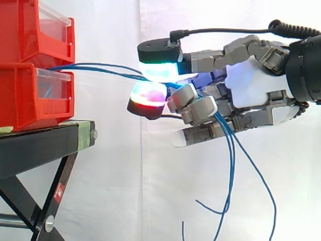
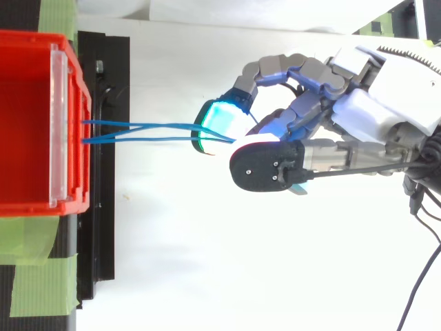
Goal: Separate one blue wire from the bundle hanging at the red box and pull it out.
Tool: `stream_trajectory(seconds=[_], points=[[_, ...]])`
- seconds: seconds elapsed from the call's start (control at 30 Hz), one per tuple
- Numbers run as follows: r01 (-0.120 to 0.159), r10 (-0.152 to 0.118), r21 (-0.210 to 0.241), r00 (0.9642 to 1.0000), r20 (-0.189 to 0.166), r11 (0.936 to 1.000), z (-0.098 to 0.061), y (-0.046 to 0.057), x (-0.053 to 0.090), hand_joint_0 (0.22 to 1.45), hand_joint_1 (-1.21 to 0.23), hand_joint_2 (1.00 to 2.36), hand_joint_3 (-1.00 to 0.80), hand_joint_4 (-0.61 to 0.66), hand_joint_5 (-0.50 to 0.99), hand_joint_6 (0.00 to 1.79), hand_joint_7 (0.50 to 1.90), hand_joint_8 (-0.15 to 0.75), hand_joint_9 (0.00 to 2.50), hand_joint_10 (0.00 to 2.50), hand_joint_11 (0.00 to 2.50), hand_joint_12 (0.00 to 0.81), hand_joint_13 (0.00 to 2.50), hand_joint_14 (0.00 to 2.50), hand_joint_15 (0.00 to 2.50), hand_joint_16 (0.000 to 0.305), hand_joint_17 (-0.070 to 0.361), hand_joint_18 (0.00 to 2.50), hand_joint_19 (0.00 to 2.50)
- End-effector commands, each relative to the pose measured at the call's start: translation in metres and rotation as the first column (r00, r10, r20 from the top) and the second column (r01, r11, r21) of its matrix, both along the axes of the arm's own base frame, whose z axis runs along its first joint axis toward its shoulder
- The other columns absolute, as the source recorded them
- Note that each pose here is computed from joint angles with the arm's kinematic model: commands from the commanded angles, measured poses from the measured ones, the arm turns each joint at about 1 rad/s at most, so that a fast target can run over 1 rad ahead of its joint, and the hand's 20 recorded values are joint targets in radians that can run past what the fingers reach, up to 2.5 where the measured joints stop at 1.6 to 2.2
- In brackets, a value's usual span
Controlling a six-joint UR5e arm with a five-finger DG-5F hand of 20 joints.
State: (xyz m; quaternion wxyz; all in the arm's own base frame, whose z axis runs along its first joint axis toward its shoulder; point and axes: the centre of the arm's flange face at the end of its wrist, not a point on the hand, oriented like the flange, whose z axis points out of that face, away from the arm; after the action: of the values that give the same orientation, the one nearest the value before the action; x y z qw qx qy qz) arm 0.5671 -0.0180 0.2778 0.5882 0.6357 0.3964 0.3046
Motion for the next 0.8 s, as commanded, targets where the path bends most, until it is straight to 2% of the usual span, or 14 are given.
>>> stream_trajectory(seconds=[0.0, 0.17, 0.27, 0.57, 0.77], points=[[0.000, 0.000, 0.000, 1.0000, 0.001, 1.0000, 0.0001, 0.0001, 0.0002, 0.73, -0.85, 1.01, -0.39, 0.18, -0.22, 0.81, 0.96, 0.272, 1.13, 0.16, 1.66, 0.262, 1.46, 0.02, 1.57, 0.039, 0.087, 0.76, 0.57], [0.000, 0.000, 0.001, 1.0000, 0.003, 1.0000, 0.0002, 0.0001, 0.0003, 0.71, -0.85, 1.00, -0.46, 0.18, -0.22, 0.81, 0.94, 0.275, 1.13, 0.16, 1.66, 0.263, 1.45, 0.02, 1.57, 0.038, 0.086, 0.76, 0.58], [-0.001, 0.001, -0.004, 1.0000, -0.001, 1.0000, -0.0006, 0.0002, 0.0005, 0.67, -0.78, 1.00, -0.50, 0.19, -0.22, 0.81, 0.94, 0.286, 1.14, 0.16, 1.65, 0.267, 1.46, 0.02, 1.57, 0.038, 0.086, 0.76, 0.59], [-0.003, 0.003, -0.016, 1.0000, -0.002, 0.9999, 0.0004, 0.0004, 0.0010, 0.61, -0.64, 1.00, -0.50, 0.19, -0.21, 0.80, 0.95, 0.284, 1.16, 0.14, 1.64, 0.262, 1.47, 0.01, 1.56, 0.040, 0.091, 0.76, 0.62], [-0.005, 0.005, -0.031, 0.9999, -0.012, 0.9995, 0.0004, 0.0004, 0.0010, 0.62, -0.63, 1.00, -0.47, 0.20, -0.21, 0.80, 0.96, 0.287, 1.19, 0.14, 1.65, 0.256, 1.48, 0.01, 1.57, 0.041, 0.092, 0.77, 0.61]])
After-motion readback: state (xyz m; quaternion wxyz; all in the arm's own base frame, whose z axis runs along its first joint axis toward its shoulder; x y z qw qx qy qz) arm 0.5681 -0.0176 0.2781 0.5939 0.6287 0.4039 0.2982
